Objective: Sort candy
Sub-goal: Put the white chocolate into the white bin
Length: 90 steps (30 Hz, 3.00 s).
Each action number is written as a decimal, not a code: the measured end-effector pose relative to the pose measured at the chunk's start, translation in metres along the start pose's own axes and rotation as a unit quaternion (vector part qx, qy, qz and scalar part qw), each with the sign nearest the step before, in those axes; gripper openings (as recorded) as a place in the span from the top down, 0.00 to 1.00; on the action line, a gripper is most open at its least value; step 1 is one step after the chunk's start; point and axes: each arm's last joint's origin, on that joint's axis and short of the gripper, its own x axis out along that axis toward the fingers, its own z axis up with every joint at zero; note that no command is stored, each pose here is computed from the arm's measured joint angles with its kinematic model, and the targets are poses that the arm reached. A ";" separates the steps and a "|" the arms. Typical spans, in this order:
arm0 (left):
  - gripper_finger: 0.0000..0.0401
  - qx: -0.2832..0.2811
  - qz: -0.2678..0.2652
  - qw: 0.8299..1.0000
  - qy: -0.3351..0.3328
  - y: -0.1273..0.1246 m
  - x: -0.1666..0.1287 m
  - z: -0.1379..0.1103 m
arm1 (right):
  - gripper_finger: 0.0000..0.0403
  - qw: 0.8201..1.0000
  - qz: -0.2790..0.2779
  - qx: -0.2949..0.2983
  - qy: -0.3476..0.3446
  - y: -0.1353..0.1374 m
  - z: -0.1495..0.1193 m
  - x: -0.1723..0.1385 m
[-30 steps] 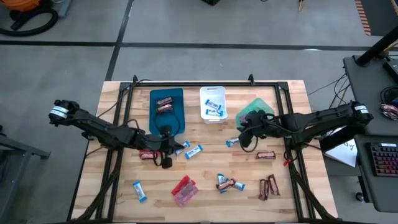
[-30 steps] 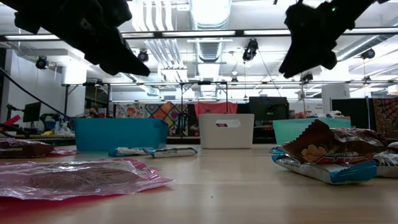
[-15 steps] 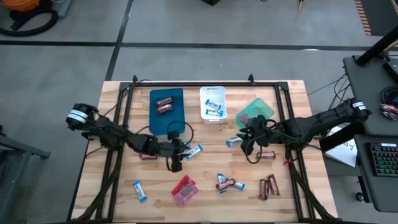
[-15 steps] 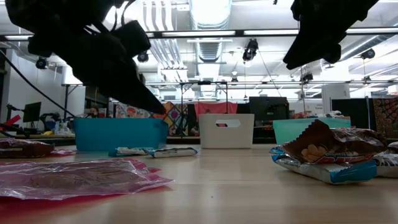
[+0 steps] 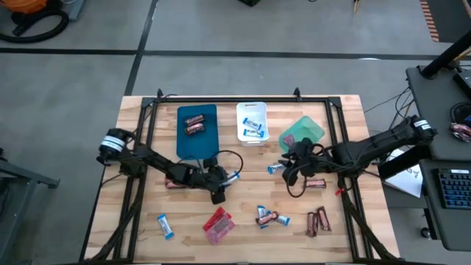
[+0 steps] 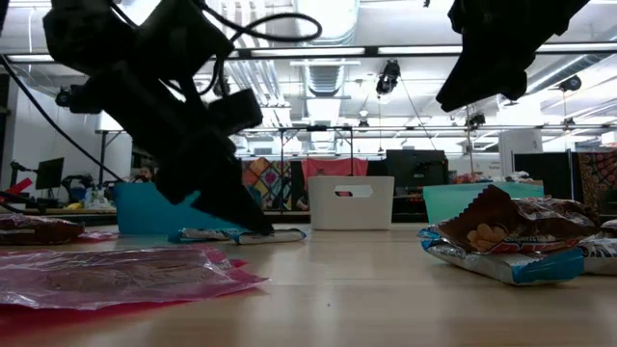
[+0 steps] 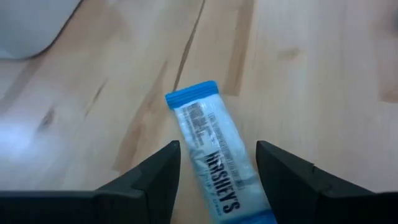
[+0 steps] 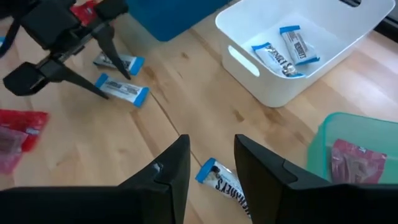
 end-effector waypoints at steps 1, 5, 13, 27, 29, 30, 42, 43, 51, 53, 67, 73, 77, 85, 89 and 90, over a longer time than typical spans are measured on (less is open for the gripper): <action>0.52 -0.002 0.001 1.000 0.001 0.000 0.001 -0.001 | 0.72 1.000 -0.002 -0.002 0.003 0.000 -0.001 0.002; 0.53 -0.006 0.005 1.000 0.007 0.001 0.001 -0.003 | 0.72 1.000 -0.010 -0.009 0.013 0.003 -0.004 0.008; 0.66 -0.001 0.005 1.000 0.021 0.001 0.001 -0.006 | 0.71 0.999 -0.019 -0.011 0.029 0.006 -0.008 0.017; 0.88 0.023 -0.025 0.999 0.004 0.001 -0.009 0.003 | 0.74 0.999 -0.020 -0.010 0.030 0.006 -0.009 0.019; 0.88 0.028 -0.033 0.999 -0.016 0.002 -0.017 0.012 | 0.73 0.999 -0.020 -0.011 0.030 0.006 -0.009 0.019; 0.88 0.031 -0.036 0.999 -0.026 0.002 -0.021 0.016 | 0.73 0.999 -0.020 -0.011 0.030 0.006 -0.009 0.019; 0.90 0.106 0.012 0.980 -0.169 0.043 -0.072 0.087 | 0.75 0.999 -0.020 -0.012 0.030 0.006 -0.009 0.019; 0.91 0.114 0.024 0.978 -0.175 0.049 -0.073 0.094 | 0.74 0.999 -0.020 -0.012 0.030 0.006 -0.009 0.019; 0.91 0.150 -0.019 0.983 -0.105 0.081 -0.066 0.131 | 0.75 0.999 -0.019 -0.012 0.029 0.007 -0.009 0.019; 0.91 0.156 -0.032 0.984 -0.083 0.080 -0.062 0.129 | 0.75 1.000 -0.013 -0.018 0.020 0.009 -0.007 0.021; 0.91 0.141 -0.044 0.984 -0.102 0.076 -0.092 0.133 | 0.71 0.974 0.056 -0.197 -0.096 0.054 -0.011 0.087; 0.91 0.106 -0.047 0.982 -0.148 0.072 -0.125 0.138 | 0.55 0.973 0.064 -0.175 -0.134 0.062 -0.017 0.117; 0.90 0.099 -0.018 0.981 -0.164 0.059 -0.143 0.134 | 0.44 0.973 0.069 -0.164 -0.150 0.067 -0.024 0.135; 0.90 0.112 -0.011 0.977 -0.181 0.030 -0.166 0.124 | 0.28 0.977 0.047 -0.158 -0.135 0.075 -0.029 0.175; 0.90 0.116 -0.011 0.977 -0.177 0.022 -0.169 0.120 | 0.27 0.980 0.036 -0.146 -0.131 0.075 -0.026 0.193; 0.90 0.114 -0.012 0.978 -0.176 0.021 -0.170 0.119 | 0.27 0.980 0.032 -0.146 -0.129 0.075 -0.027 0.197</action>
